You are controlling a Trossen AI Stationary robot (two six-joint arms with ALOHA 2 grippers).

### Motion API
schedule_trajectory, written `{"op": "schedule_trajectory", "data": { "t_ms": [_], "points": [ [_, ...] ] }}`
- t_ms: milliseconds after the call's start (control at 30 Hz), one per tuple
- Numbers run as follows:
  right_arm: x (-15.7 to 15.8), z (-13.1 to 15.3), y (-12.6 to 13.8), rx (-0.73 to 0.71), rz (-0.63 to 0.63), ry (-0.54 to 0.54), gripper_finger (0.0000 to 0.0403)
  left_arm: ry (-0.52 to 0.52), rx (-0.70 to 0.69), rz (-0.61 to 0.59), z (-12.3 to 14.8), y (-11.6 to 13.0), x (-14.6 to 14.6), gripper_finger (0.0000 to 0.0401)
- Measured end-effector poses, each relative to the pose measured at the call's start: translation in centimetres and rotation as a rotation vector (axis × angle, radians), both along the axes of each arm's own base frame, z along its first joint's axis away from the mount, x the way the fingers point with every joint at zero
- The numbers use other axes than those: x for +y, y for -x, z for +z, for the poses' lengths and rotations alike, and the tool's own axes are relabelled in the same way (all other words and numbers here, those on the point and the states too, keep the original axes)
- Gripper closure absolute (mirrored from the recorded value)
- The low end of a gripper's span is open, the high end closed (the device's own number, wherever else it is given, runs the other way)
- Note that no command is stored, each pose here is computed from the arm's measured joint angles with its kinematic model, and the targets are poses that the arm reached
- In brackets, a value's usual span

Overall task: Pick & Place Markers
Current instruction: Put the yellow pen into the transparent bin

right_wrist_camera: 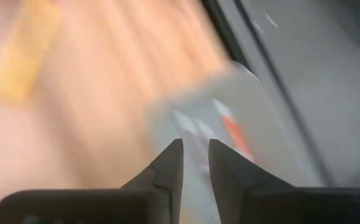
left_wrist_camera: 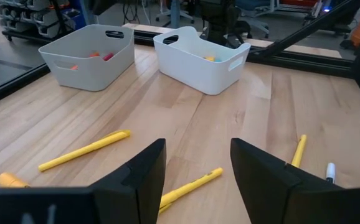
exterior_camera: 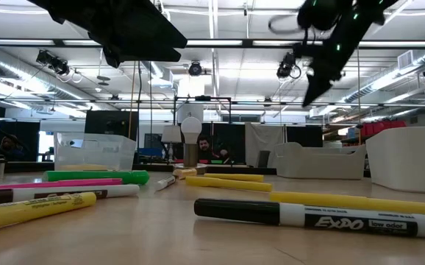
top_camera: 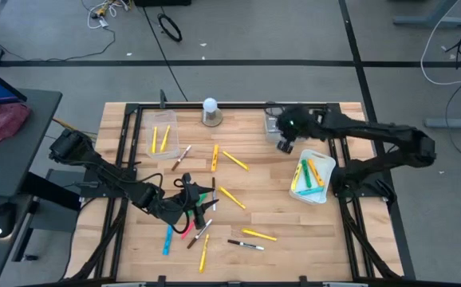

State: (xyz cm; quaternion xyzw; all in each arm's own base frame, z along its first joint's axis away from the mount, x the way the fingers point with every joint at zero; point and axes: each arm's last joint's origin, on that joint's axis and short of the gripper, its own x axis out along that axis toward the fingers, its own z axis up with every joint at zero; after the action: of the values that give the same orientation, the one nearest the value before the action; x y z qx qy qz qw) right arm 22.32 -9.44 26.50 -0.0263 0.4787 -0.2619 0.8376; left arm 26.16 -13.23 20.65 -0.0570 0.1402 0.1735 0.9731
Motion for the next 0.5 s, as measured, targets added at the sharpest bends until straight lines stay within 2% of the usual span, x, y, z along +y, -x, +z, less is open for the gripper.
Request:
{"op": "schedule_trajectory", "data": {
  "t_ms": [133, 233, 400, 500],
  "points": [
    [4.5, 0.7, -1.1, -0.252, 0.184, -0.094, 0.0343, -0.002, 0.004, 0.000, 0.0, 0.0, 0.0, 0.0215],
    [8.0, -0.4, -2.3, -0.419, 0.354, -0.100, 0.0357, -0.002, 0.006, 0.000, -0.1, 0.0, 0.0, 0.0215],
    [12.0, -4.3, -3.1, -0.684, 0.527, -0.098, 0.0376, 0.000, 0.009, 0.002, -0.1, 0.0, 0.0, 0.0215],
    [12.9, -6.8, -3.2, -0.749, 0.554, -0.101, 0.0378, 0.000, 0.010, 0.002, -0.1, 0.0, 0.0, 0.0215]
  ]
}}
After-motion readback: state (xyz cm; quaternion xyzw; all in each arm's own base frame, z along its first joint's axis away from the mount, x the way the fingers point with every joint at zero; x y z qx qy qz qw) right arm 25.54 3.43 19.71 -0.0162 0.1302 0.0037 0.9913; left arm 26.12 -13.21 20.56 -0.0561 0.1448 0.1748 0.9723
